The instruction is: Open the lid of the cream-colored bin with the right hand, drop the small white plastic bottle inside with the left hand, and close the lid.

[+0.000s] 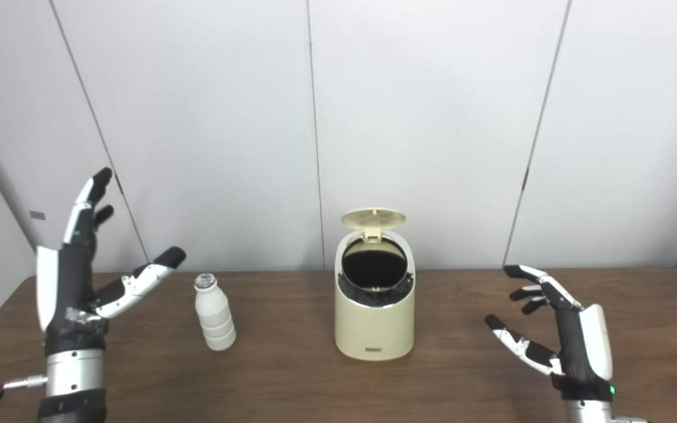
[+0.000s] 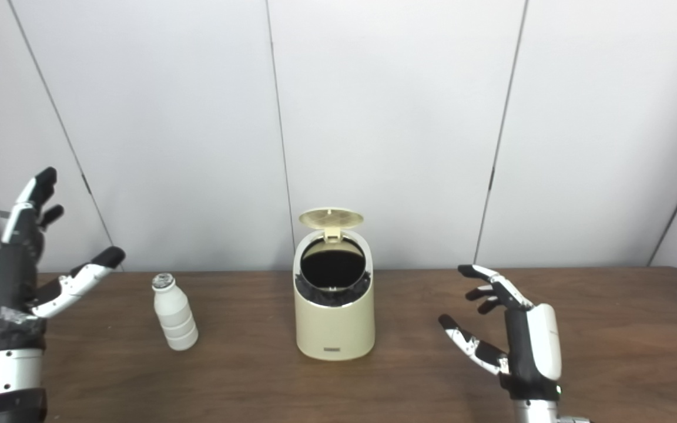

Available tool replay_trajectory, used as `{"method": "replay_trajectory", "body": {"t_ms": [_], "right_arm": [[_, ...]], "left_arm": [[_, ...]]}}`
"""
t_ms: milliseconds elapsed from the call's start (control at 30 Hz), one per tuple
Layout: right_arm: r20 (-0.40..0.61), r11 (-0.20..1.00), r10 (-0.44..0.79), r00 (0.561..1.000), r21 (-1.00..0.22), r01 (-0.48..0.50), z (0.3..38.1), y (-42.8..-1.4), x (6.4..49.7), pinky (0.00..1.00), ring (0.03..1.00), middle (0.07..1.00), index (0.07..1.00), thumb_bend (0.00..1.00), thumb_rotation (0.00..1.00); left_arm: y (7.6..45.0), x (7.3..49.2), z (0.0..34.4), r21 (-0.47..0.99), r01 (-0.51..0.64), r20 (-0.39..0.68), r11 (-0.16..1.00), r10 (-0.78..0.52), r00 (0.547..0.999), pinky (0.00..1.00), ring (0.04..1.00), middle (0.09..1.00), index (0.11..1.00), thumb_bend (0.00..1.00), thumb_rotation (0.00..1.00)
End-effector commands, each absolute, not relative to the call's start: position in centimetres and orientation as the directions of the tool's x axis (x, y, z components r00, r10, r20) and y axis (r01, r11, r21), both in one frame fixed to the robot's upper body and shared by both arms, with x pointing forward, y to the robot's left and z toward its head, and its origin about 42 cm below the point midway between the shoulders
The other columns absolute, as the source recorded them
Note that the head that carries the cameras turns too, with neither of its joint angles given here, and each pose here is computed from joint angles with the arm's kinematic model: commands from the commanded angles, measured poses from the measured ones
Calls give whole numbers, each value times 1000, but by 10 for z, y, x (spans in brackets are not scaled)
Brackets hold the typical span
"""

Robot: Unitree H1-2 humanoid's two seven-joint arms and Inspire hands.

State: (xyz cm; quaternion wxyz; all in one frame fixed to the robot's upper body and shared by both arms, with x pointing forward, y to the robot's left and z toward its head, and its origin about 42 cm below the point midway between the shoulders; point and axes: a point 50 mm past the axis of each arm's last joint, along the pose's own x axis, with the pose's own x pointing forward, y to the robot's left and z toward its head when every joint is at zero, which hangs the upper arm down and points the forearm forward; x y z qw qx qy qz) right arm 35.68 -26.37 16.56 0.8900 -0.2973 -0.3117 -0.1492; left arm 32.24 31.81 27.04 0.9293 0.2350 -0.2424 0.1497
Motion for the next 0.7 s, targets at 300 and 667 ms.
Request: {"method": "replay_trajectory", "body": {"t_ms": [300,667], "right_arm": [[687,791,-56,724,-412,452,181,-275,359,380,536,664,697,333,5],[689,779,-55,723,-423,463,182,-289,362,427,585,706,667,341,0]], "left_arm": [[313,314,234,373,-412,386,831,265,884,794,942,1000,1000,1000,516],[301,324,204,368,-409,308,835,305,901,737,881,948,1000,1000,530]]}}
